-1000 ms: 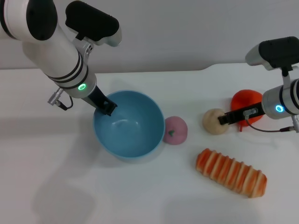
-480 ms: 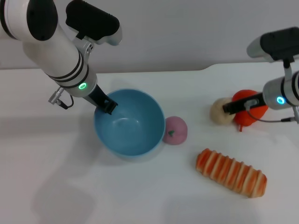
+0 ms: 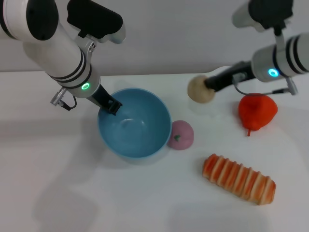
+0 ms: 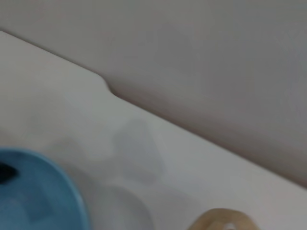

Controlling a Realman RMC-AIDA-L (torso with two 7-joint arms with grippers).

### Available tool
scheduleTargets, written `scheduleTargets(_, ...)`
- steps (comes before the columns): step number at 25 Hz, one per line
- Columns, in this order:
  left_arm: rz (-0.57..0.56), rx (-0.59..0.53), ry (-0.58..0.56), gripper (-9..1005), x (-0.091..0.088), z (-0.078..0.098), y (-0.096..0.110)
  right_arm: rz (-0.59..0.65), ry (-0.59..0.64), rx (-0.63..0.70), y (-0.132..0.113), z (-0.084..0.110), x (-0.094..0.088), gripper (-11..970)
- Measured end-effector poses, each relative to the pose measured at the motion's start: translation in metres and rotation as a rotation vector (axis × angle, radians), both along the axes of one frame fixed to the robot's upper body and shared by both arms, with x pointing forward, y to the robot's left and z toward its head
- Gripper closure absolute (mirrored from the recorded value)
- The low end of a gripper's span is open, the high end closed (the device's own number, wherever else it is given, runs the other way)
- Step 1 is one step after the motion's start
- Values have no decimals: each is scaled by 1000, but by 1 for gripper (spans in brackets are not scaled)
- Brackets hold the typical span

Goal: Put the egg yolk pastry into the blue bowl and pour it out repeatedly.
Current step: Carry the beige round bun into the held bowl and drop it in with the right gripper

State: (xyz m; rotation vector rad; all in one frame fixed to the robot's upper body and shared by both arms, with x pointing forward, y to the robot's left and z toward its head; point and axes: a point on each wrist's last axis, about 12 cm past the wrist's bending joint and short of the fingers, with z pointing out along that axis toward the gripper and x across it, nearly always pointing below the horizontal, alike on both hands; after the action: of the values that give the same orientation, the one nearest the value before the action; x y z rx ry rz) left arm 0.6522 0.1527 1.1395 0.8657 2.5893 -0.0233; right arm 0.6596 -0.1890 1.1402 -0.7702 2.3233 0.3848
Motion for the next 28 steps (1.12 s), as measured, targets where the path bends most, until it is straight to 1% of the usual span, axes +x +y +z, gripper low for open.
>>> scheduleTargets(4, -1, 3, 4, 996, -1, -1, 0, 83, -40, -10, 20, 17, 0, 916)
scheduleTargets(8, 1, 4, 9, 996, -1, -3, 1, 179, -63, 7, 45, 35, -4, 901)
scheduleTargets(12, -5, 6, 13, 996, -2, -4, -1, 255, -68, 36, 65, 45, -10, 886)
scheduleTargets(16, -6, 0, 14, 996, -3, -5, -2, 318, -48, 59, 81, 46, -18, 872)
scheduleTargets(20, -3, -9, 16, 997, -3, -5, -2, 351, -27, 69, 91, 42, -24, 857)
scheduleTargets(23, -1, -10, 16, 997, -3, -6, -1, 357, -11, 78, 93, 39, -26, 845)
scheduleTargets(28, 2, -12, 11, 997, -3, -6, 0, 337, 19, 108, 91, 34, -26, 827)
